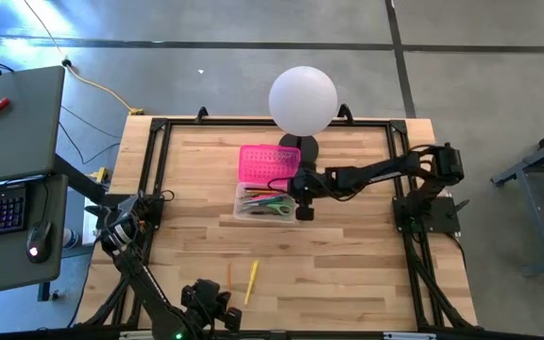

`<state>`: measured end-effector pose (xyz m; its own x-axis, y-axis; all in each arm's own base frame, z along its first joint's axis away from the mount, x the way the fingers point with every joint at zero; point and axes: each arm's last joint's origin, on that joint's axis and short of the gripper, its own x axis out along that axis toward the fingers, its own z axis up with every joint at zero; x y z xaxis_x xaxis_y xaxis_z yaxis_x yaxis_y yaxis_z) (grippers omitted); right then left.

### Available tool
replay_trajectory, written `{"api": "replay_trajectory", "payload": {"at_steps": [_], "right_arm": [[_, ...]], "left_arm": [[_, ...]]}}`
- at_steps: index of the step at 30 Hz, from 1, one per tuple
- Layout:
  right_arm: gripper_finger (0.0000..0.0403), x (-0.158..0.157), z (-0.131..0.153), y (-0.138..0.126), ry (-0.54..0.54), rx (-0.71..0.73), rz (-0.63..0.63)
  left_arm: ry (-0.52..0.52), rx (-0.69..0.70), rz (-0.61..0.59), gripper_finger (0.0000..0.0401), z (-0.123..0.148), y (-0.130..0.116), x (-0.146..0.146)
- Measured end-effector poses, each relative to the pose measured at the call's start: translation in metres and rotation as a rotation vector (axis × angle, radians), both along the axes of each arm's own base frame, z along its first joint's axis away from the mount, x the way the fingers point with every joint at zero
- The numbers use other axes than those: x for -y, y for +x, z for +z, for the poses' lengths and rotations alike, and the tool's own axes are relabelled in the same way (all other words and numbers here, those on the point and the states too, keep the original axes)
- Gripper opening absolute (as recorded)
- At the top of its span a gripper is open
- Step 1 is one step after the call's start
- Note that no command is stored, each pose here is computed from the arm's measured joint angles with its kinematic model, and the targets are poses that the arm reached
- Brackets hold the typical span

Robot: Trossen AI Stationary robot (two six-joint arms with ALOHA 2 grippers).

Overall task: Pick & place school supplies into a supply box
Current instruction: Put the right orange pencil into the pink supply box

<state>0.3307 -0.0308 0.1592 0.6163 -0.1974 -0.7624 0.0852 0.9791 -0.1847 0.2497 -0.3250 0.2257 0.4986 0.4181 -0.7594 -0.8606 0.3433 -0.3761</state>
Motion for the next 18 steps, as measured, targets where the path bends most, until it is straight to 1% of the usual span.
{"api": "replay_trajectory", "payload": {"at_steps": [8,12,15,18], "right_arm": [[0.0082,0.008,-0.007,0.001,-0.034,-0.028,-0.021],[0.0082,0.014,-0.008,0.000,-0.007,-0.027,-0.020],[0.0071,0.017,-0.011,0.000,0.007,-0.035,-0.016],[0.0048,0.017,-0.019,0.002,0.010,-0.056,-0.015]], "left_arm": [[0.037,0.006,-0.005,0.0060,0.001,-0.001,-0.002],[0.039,0.005,-0.005,0.0060,0.001,-0.001,-0.002],[0.038,0.005,-0.005,0.0060,0.001,-0.001,-0.002],[0.039,0.005,-0.005,0.0060,0.001,-0.001,-0.002]]}}
